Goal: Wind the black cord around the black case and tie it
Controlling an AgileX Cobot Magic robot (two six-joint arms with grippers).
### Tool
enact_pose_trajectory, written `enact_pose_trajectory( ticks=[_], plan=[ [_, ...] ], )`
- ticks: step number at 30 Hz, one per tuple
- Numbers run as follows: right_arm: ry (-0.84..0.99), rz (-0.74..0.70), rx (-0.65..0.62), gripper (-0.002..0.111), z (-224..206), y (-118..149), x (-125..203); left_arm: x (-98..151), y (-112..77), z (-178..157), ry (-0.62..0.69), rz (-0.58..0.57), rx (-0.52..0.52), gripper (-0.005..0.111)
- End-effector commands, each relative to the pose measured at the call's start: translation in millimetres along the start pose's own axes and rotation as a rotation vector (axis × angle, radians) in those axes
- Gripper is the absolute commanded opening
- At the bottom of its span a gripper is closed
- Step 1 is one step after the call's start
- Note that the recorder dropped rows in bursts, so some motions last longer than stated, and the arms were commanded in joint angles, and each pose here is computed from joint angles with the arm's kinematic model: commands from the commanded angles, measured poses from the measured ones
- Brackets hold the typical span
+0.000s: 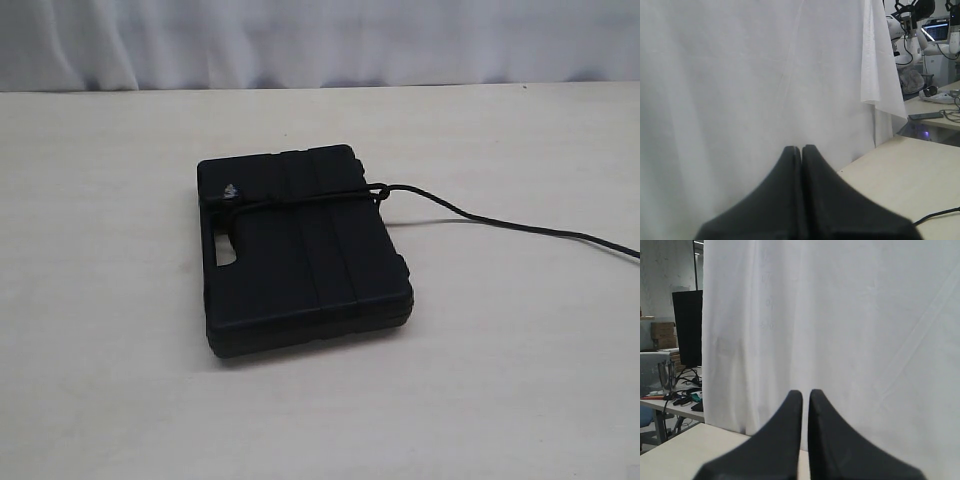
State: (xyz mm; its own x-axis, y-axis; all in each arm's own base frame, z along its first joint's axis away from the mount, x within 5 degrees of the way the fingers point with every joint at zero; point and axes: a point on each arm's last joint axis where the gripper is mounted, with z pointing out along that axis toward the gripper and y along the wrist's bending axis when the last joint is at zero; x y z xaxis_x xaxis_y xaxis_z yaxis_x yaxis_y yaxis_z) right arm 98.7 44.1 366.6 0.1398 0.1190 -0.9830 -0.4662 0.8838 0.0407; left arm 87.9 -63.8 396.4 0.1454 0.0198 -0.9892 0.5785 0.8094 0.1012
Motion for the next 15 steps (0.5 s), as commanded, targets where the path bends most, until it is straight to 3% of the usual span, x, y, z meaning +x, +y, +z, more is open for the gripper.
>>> enact_pose_trajectory(
  ticks=[1, 11, 15],
  plan=[
    [-0.001, 0.0, -0.006, 0.004, -1.2, 0.8, 0.4, 0.2, -0.1, -0.7, -0.001, -0.009, 0.0, 0.0],
    [-0.001, 0.0, -0.006, 0.004, -1.2, 0.8, 0.4, 1.5, -0.3, -0.6, 0.009, -0.009, 0.002, 0.0],
    [-0.001, 0.0, -0.006, 0.004, -1.2, 0.8, 0.4, 13.9, -0.2, 1.0, 0.033, 0.005, -0.007, 0.0]
  ],
)
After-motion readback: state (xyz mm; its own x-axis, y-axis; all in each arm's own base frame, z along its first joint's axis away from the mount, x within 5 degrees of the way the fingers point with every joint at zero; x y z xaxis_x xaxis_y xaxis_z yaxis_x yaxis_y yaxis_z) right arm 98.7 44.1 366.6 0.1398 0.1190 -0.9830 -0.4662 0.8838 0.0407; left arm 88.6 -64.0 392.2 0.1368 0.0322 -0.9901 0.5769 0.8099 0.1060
